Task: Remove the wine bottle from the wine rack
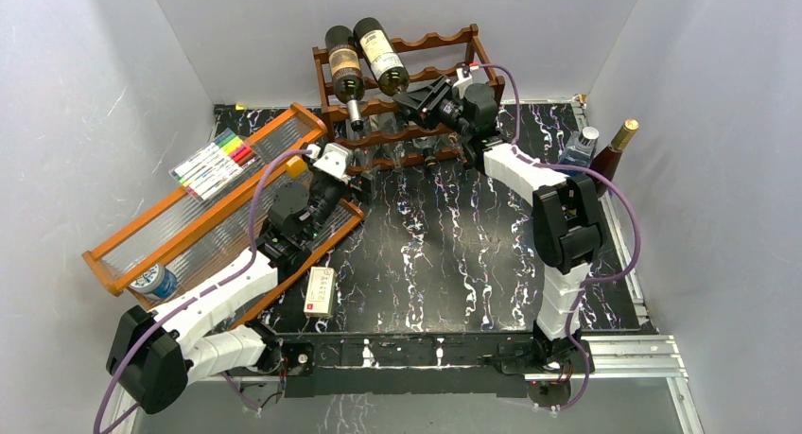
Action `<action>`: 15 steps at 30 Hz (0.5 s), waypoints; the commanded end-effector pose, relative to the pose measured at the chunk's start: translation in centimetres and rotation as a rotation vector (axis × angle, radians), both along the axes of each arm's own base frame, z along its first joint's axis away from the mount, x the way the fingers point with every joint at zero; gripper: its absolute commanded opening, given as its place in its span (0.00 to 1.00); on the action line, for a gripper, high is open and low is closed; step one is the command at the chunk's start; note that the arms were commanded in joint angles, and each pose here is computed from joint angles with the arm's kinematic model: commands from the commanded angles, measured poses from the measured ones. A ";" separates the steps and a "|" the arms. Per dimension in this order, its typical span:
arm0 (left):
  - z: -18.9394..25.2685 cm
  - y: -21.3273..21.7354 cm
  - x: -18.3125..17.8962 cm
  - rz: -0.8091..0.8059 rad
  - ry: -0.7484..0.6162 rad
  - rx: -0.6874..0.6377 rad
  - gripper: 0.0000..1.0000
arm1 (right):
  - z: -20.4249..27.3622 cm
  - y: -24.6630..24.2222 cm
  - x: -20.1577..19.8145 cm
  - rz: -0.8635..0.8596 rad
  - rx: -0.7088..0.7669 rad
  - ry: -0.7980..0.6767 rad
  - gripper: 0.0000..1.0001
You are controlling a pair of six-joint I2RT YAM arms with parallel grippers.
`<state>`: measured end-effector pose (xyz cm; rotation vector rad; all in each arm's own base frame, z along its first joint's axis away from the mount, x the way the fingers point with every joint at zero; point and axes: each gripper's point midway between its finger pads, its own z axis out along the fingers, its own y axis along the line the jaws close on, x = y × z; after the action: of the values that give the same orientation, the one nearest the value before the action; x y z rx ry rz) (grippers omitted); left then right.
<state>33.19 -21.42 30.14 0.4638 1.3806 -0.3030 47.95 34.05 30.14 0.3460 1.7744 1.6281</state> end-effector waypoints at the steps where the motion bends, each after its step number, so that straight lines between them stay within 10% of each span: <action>1: 1.8 -0.4 -0.3 -0.020 -0.044 -0.036 0.98 | 12.5 -1.9 -3.6 0.017 0.196 -0.334 0.00; 15: 1.4 -1.0 -0.4 -0.037 -0.031 -0.033 0.98 | 15.3 -4.8 -3.6 -0.036 0.262 -0.330 0.00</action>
<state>33.08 -21.81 29.90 0.4744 1.3842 -0.3120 48.21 31.83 31.04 0.4842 1.7288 1.6964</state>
